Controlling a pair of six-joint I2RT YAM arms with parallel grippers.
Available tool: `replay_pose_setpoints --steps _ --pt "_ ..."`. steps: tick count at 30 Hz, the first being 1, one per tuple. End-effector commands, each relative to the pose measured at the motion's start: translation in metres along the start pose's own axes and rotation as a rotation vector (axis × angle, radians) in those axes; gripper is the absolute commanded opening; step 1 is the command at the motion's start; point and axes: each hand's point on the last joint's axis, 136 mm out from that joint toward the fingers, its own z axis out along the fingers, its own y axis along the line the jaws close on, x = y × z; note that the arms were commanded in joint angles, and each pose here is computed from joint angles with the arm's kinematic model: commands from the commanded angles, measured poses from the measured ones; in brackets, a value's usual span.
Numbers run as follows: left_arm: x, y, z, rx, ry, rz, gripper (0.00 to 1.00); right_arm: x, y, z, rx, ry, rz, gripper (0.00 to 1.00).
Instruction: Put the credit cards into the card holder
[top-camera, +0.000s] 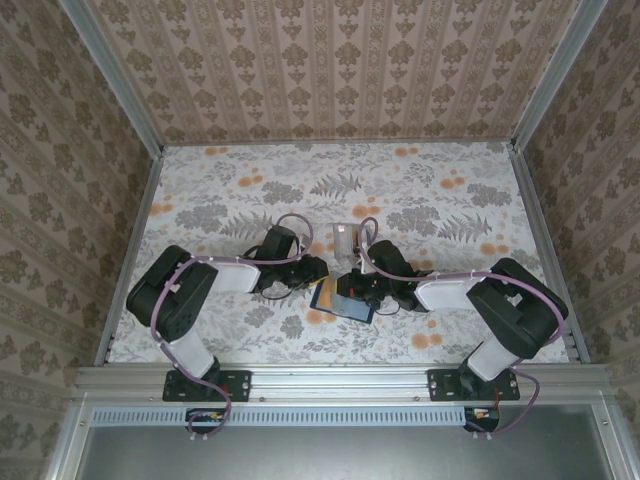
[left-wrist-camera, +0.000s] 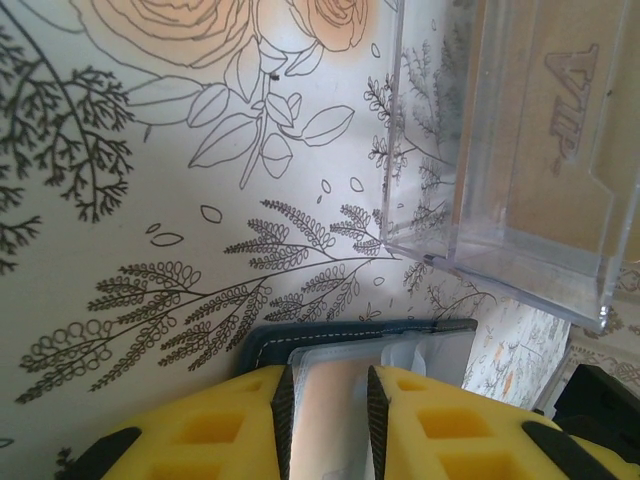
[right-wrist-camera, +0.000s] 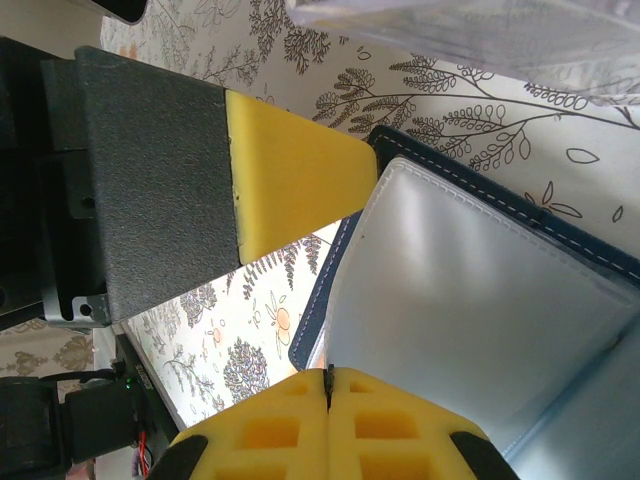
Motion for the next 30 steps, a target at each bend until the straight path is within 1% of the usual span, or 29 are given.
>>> replay_pose_setpoints --steps 1,19,25,30 --pt "-0.009 -0.012 -0.006 0.025 -0.032 0.008 0.28 0.001 0.000 0.001 -0.018 0.004 0.000 0.00" --pt "-0.008 -0.015 0.000 0.052 -0.017 -0.001 0.28 0.001 -0.001 0.001 -0.018 0.006 0.002 0.00" --pt "-0.005 -0.014 0.004 0.059 -0.005 -0.007 0.20 0.002 -0.001 0.002 -0.016 0.008 0.004 0.00" --pt "-0.003 -0.014 0.007 0.062 0.002 -0.009 0.16 0.001 0.000 0.001 -0.018 0.005 0.002 0.00"
